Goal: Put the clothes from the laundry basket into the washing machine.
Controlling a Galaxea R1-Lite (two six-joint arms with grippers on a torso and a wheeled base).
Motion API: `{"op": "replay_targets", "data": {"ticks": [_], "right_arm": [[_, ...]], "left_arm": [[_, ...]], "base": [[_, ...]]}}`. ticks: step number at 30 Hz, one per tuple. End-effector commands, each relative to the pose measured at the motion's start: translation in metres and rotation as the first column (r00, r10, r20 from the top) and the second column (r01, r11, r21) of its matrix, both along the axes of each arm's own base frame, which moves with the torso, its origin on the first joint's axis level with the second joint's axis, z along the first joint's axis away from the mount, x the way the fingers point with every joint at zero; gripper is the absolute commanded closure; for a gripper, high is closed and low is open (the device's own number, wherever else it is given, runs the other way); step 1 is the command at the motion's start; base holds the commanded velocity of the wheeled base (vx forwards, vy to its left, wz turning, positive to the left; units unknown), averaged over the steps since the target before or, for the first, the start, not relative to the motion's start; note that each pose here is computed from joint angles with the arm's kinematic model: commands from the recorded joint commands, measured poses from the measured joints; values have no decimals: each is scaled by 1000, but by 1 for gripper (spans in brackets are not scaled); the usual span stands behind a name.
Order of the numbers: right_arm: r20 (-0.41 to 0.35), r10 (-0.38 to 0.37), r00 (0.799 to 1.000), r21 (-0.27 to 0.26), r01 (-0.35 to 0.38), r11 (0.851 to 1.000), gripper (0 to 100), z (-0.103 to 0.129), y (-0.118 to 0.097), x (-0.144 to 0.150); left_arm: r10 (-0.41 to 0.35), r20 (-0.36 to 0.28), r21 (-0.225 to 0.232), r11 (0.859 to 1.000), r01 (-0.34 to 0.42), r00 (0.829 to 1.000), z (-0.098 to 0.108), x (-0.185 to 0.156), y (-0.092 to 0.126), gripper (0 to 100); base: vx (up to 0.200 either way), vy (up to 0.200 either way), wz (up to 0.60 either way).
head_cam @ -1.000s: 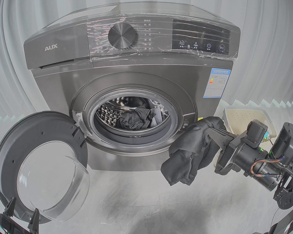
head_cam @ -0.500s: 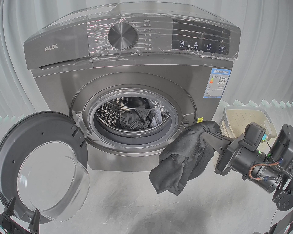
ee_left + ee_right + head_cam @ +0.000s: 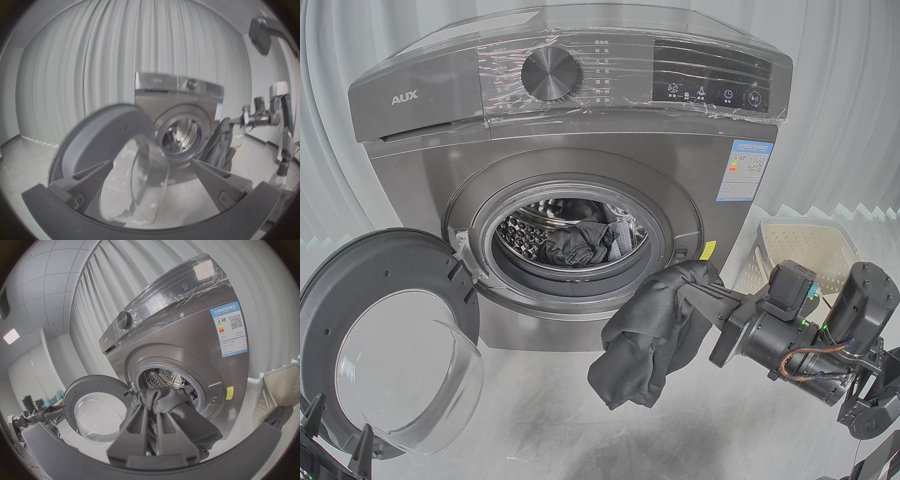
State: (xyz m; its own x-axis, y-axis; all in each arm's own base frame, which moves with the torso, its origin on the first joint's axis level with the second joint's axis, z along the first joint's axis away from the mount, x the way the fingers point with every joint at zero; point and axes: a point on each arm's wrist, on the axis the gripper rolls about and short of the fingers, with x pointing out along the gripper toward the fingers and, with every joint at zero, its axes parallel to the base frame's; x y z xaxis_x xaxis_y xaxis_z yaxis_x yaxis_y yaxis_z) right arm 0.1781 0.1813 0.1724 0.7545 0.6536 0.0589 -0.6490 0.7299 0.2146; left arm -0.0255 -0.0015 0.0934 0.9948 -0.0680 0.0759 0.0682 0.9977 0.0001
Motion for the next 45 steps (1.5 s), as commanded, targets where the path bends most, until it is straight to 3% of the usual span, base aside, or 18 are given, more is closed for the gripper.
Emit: {"op": "replay_targets", "data": {"ticks": [1,3,5,7,11,13,14,15,16,19,20,21,22,27,38,45], "right_arm": [[12,-20,1000,1,20,1000,100,-4,24,10],[21,-21,1000,-17,21,1000,100,-9,29,13],[34,-18,999,-25,19,1000,100,-12,35,17],[38,-22,999,-18,22,1000,100,-12,39,20],[50,-53,997,6,53,999,100,-1,49,26],[50,-65,997,19,64,998,100,4,55,27],[48,-82,995,29,81,996,100,7,62,29],[48,-82,995,29,81,996,100,7,62,29],[54,-102,993,48,99,994,100,11,69,35],[65,-114,991,71,109,992,100,14,78,42],[67,-118,991,75,113,991,100,13,81,43],[67,-120,991,75,115,991,100,13,81,44],[63,-128,990,86,123,989,100,12,84,46],[59,-122,991,116,115,987,100,16,87,46],[71,-114,991,134,104,985,100,17,88,42],[78,-103,992,146,91,985,100,20,89,38]], "left_arm": [[-201,112,-20,979,204,973,57,-10,-3,0],[-295,51,-6,955,296,954,58,-3,-5,0],[-405,-62,-29,914,404,912,59,14,-8,0],[-466,-114,-52,885,463,877,64,26,-10,0],[-529,-124,-47,848,527,840,78,57,-12,0],[-543,-128,-36,839,544,830,82,70,-14,0],[-569,-138,-27,821,571,811,84,83,-16,0],[-569,-138,-27,821,571,811,84,83,-16,0],[-614,-168,-38,786,617,771,83,96,-22,0],[-679,-235,-76,726,683,695,76,109,-33,0],[-692,-260,-89,712,696,674,74,113,-37,0],[-694,-262,-91,710,698,671,74,113,-37,0],[-697,-300,-102,702,705,651,69,119,-42,0],[-705,-361,-111,682,723,610,66,141,-56,0],[-691,-409,-116,687,717,596,40,197,-78,0],[-700,-424,-124,674,729,575,24,217,-90,0]], "base": [[0,0,0],[0,0,0],[0,0,0],[0,0,0],[0,0,0],[0,0,0],[0,0,0],[0,0,0],[0,0,0],[0,0,0],[0,0,0],[0,0,0],[0,0,0],[0,0,0],[0,0,0],[0,0,0]]}}
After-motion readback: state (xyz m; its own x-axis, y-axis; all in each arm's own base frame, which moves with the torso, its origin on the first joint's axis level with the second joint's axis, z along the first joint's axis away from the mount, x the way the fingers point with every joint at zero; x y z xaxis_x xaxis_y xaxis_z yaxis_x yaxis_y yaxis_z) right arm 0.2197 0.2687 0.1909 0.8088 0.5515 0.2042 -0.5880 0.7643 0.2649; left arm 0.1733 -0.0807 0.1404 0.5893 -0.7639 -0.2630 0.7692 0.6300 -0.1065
